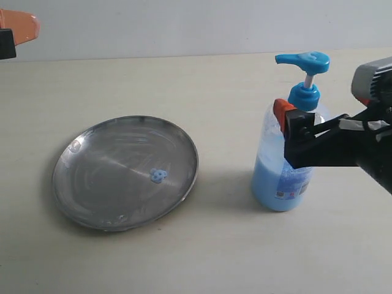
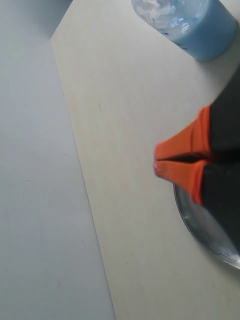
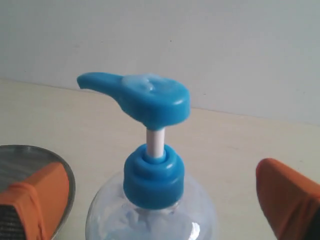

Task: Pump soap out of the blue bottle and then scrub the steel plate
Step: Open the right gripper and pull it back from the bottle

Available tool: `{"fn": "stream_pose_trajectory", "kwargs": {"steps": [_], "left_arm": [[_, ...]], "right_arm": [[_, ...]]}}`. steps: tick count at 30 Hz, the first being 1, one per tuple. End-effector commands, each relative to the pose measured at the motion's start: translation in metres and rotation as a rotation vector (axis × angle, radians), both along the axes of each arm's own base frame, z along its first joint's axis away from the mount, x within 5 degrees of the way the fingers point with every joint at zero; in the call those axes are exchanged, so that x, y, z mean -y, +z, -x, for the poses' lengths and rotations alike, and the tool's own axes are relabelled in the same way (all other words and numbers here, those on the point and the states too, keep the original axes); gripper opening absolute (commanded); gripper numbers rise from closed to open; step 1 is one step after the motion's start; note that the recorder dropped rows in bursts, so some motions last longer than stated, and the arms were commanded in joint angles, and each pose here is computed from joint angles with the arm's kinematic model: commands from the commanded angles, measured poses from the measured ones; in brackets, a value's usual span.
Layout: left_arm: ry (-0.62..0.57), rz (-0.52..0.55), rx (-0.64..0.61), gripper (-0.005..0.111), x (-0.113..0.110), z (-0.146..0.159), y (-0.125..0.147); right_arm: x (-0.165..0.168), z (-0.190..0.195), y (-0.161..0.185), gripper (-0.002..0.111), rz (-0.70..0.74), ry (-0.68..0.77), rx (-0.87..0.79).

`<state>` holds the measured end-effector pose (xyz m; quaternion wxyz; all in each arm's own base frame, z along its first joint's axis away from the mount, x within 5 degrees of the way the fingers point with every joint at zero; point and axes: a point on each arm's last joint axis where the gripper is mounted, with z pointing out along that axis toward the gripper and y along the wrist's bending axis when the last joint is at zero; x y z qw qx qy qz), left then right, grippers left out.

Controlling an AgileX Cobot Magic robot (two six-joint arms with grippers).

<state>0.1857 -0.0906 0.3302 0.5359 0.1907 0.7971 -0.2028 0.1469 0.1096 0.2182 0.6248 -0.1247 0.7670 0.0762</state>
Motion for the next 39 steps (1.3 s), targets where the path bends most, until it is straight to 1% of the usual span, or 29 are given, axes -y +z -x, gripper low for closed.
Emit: {"fn": "stream_pose_trajectory", "kwargs": {"steps": [1, 4, 13, 17, 20, 24, 25, 26, 30, 33, 37, 39], "left_arm": [[0.004, 0.011, 0.008, 0.000, 0.000, 0.001, 0.001], [0.003, 0.011, 0.007, 0.000, 0.001, 0.001, 0.001], [0.000, 0.005, 0.011, 0.000, 0.001, 0.001, 0.001], [0.000, 0.005, 0.011, 0.000, 0.001, 0.001, 0.001], [-0.001, 0.002, 0.013, 0.000, 0.001, 0.001, 0.001], [-0.003, 0.000, 0.013, 0.000, 0.001, 0.001, 0.001], [-0.006, -0.002, 0.013, 0.000, 0.001, 0.002, 0.000], [-0.008, -0.006, 0.014, 0.000, 0.001, 0.002, 0.000], [-0.021, -0.021, 0.017, 0.000, 0.001, 0.002, 0.000], [-0.021, -0.021, 0.017, 0.000, 0.001, 0.002, 0.000], [-0.021, -0.021, 0.017, 0.000, 0.001, 0.002, 0.000], [-0.021, -0.021, 0.017, 0.000, 0.001, 0.002, 0.000]], "right_arm": [[0.007, 0.008, 0.006, 0.098, -0.015, 0.021, -0.053], [0.010, 0.014, 0.011, 0.098, -0.026, 0.055, -0.065], [0.012, 0.031, 0.022, 0.098, -0.144, 0.191, -0.122], [0.009, 0.040, 0.019, 0.097, -0.126, 0.281, -0.181], [0.005, 0.046, 0.015, 0.095, -0.111, 0.348, -0.246], [0.004, 0.048, 0.014, 0.092, -0.130, 0.355, -0.307], [0.003, 0.048, 0.015, 0.090, -0.126, 0.356, -0.311], [0.003, 0.048, 0.017, 0.089, -0.087, 0.377, -0.283], [0.000, 0.047, 0.022, 0.084, -0.103, 0.386, -0.276], [-0.001, 0.046, 0.020, 0.082, -0.076, 0.390, -0.279], [-0.005, 0.043, 0.014, 0.079, 0.034, 0.418, -0.264], [-0.007, 0.041, 0.010, 0.077, 0.129, 0.441, -0.239]]}}
